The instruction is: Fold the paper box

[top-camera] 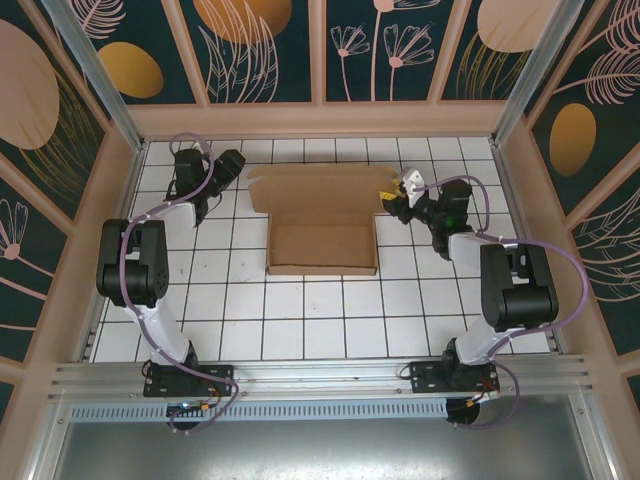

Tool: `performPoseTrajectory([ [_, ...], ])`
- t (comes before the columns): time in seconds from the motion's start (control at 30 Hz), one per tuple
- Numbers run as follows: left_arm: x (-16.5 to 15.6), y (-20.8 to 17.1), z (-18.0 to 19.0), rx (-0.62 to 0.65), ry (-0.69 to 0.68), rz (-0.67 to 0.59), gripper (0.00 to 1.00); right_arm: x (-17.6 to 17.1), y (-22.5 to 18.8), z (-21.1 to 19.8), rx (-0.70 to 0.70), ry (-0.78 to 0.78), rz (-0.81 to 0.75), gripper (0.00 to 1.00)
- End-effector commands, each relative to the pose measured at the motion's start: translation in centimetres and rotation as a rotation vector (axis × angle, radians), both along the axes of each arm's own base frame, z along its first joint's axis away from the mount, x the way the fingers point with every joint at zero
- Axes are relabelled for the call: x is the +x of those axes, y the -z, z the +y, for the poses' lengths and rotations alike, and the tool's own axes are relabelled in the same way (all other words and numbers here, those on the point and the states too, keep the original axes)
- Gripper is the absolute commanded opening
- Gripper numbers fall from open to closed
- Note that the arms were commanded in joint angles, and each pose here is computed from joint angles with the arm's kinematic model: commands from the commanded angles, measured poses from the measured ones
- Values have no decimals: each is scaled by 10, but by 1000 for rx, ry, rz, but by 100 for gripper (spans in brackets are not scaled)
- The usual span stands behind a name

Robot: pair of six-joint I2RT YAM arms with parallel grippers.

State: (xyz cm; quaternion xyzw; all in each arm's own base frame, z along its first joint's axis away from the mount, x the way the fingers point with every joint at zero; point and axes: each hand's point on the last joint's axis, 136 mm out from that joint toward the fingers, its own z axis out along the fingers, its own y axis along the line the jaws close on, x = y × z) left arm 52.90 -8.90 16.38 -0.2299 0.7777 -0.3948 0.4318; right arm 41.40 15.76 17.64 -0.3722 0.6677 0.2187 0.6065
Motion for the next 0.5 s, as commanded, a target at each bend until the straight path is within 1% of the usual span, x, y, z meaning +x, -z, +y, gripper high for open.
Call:
performPoseTrajectory([
  [0.0,-2,-9,-11,-60,49,-48,61,3,-8,2,19,19,-12,13],
  [0.1,-7,-4,-14,-88,61,-41,60,2,-14,3,37,55,2,1],
  [0.2,-13,-1,-20,-97,75,-36,59,-1,-19,4,51,125,-4,0],
  [0.33,-20,2,-32,-93,104,-30,59,-6,-21,17,26,230,-19,0],
  [0.47,-26,4,-43,-106,109,-24,59,-1,-34,17,128,419,29,0],
])
